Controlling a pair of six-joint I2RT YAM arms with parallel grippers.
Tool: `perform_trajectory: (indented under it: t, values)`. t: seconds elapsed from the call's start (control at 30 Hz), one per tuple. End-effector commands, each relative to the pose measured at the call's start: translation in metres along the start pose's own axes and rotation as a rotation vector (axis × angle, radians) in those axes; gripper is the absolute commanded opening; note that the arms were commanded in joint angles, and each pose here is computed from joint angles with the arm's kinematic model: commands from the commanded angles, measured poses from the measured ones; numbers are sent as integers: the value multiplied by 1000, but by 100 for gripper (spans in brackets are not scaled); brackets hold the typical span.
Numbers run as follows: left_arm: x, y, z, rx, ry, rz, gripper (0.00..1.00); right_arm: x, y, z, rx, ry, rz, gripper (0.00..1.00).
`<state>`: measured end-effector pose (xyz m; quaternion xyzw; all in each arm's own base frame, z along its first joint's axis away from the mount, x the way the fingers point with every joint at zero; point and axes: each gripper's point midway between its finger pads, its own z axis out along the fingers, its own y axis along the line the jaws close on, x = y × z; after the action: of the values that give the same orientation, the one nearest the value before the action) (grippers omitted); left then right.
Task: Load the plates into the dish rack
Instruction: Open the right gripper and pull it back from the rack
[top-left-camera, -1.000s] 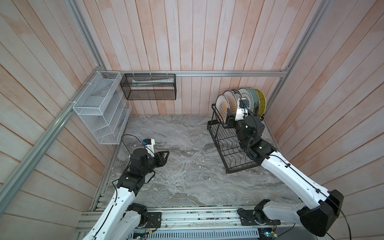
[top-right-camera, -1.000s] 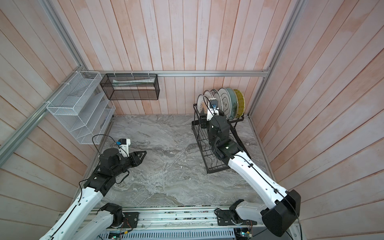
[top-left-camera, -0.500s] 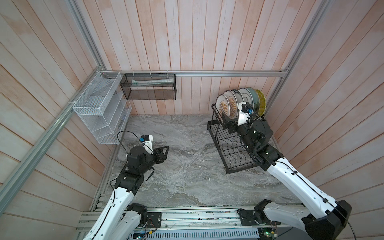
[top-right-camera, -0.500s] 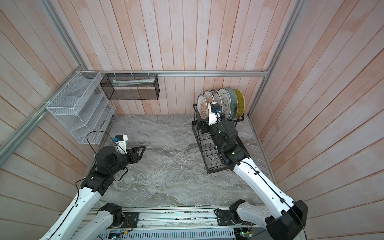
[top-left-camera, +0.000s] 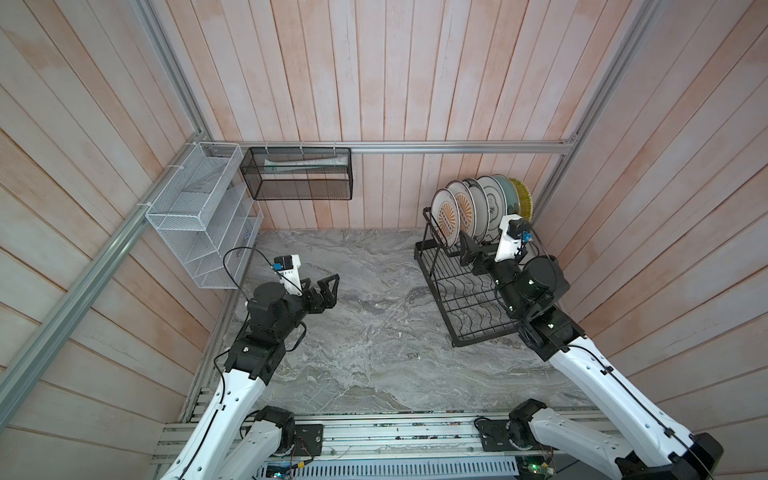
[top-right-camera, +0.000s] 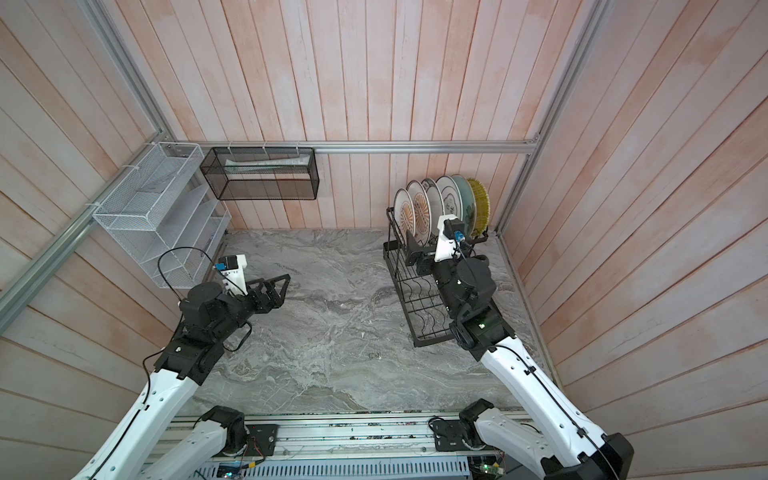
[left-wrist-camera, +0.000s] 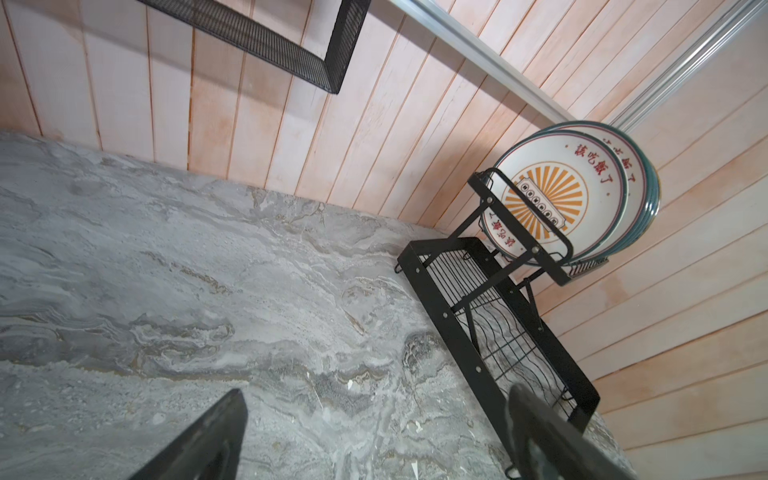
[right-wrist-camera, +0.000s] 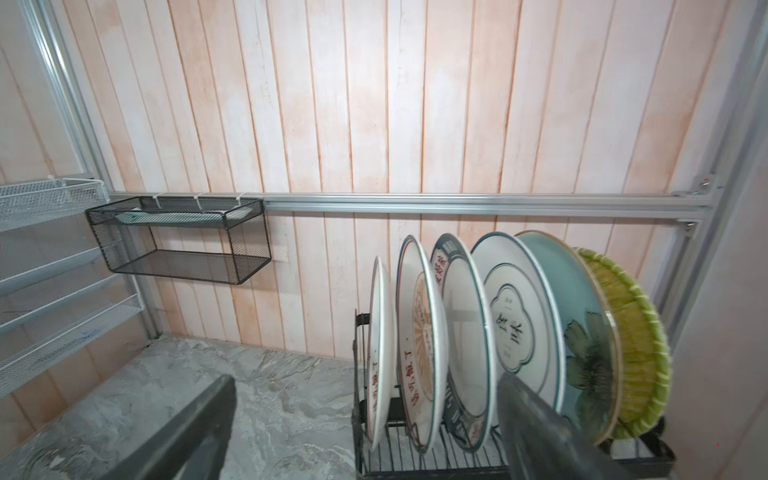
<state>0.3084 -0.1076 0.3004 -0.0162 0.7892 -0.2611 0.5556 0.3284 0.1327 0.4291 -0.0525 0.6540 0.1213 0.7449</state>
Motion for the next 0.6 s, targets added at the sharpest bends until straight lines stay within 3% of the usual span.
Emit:
perform_trajectory:
  t: [0.0, 0.1, 0.33, 0.47, 0.57]
  values:
    - [-13, 2, 9, -54, 38, 22, 100, -14, -36, -10, 158, -10, 49, 98]
    - [-6, 13, 23, -130, 141, -8, 100, -24, -62, -29, 286, -41, 70, 98]
    - [-9, 10, 27, -99, 97, -30, 100, -23, -97, -58, 449, 1, 45, 98]
    - [-15, 11, 24, -102, 52, -6, 100, 5, -97, -52, 427, 84, 23, 98]
    - [-24, -5, 14, -25, 9, 29, 100, 30, -91, -45, 365, 125, 56, 98]
